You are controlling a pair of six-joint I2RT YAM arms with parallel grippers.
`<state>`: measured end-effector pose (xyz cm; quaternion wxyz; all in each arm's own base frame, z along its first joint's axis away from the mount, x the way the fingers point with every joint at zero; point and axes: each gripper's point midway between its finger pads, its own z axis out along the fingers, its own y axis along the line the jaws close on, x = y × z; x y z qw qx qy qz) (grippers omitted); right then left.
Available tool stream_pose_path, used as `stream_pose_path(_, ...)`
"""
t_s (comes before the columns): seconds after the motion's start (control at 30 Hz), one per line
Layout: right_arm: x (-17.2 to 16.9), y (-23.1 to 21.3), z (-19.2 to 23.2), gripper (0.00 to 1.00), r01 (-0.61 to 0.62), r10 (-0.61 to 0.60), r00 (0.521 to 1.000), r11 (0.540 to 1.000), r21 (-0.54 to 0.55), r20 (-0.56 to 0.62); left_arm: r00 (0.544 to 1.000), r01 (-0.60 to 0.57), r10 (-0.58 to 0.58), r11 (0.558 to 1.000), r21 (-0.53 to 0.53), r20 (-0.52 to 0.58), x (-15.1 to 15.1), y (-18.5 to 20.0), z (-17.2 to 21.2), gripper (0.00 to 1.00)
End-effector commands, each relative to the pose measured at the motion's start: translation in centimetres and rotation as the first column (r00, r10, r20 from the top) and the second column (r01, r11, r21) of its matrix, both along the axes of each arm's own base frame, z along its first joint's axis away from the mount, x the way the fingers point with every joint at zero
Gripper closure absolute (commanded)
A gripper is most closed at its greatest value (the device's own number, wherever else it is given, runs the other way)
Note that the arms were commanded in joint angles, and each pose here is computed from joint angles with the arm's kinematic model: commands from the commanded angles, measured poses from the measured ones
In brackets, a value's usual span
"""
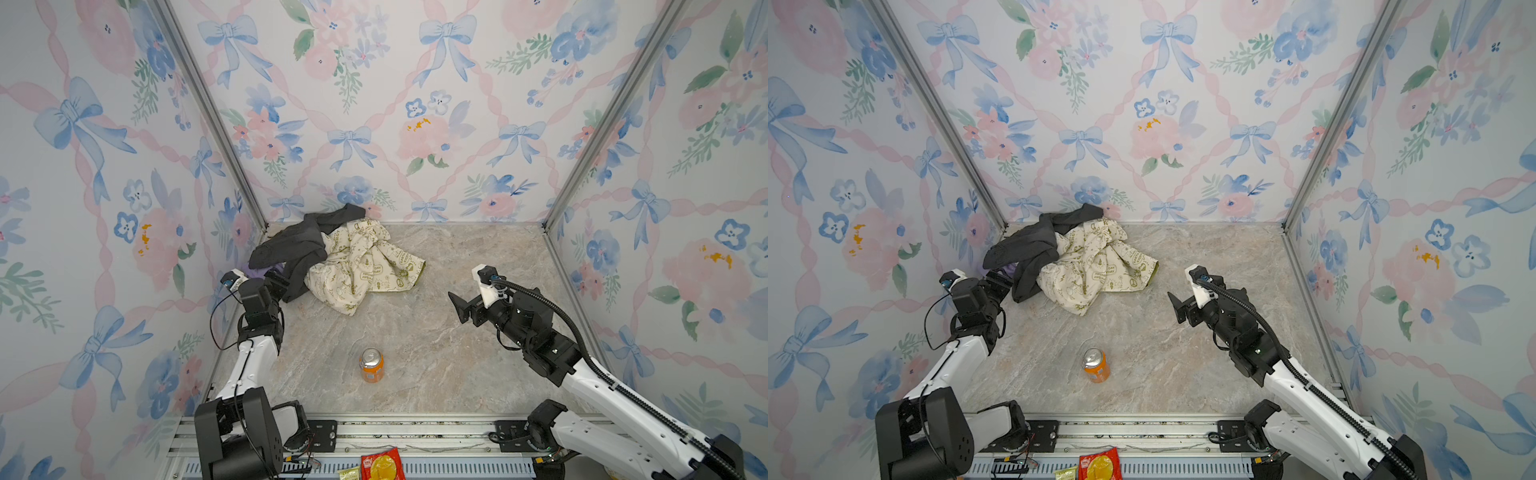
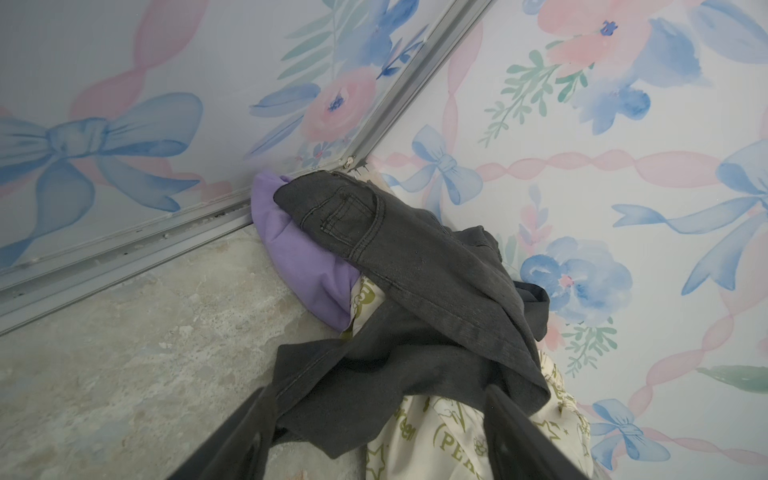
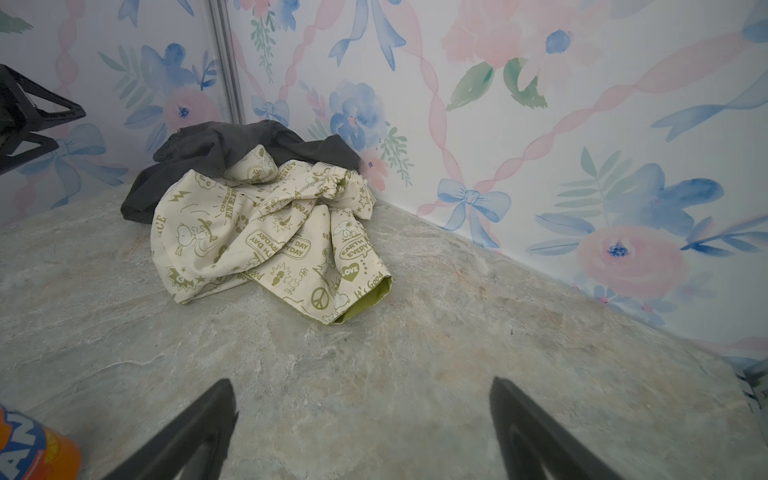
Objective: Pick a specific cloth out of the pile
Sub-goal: 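Grasp the lavender shirt edge with the left gripper beside the grey jeans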
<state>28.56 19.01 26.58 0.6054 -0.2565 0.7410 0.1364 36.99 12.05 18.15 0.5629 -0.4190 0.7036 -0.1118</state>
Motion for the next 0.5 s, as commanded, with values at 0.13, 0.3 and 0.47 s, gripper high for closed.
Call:
stream_pose_path(0.13,-0.9,1.0,2.3,0.03,-0.067,0.066,0.997,0.997,0.048,0.033,0.999,0.044,-0.042,0.994,-0.099,0.030,3.9,1.7,0.6,0.34)
stream_pose_path(0.3,-1.3,1.3,2.1,0.03,-0.093,0.091,0.995,0.994,0.049,0.037,0.997,0.057,-0.063,0.989,-0.139,-0.035,5.8,3.1,-2.1,0.36)
stream_pose_path(0.47,-1.2,1.8,1.7,0.03,-0.119,0.118,0.993,0.992,0.037,0.029,0.992,0.063,-0.082,0.980,-0.191,-0.098,7.3,3.6,-5.0,0.43)
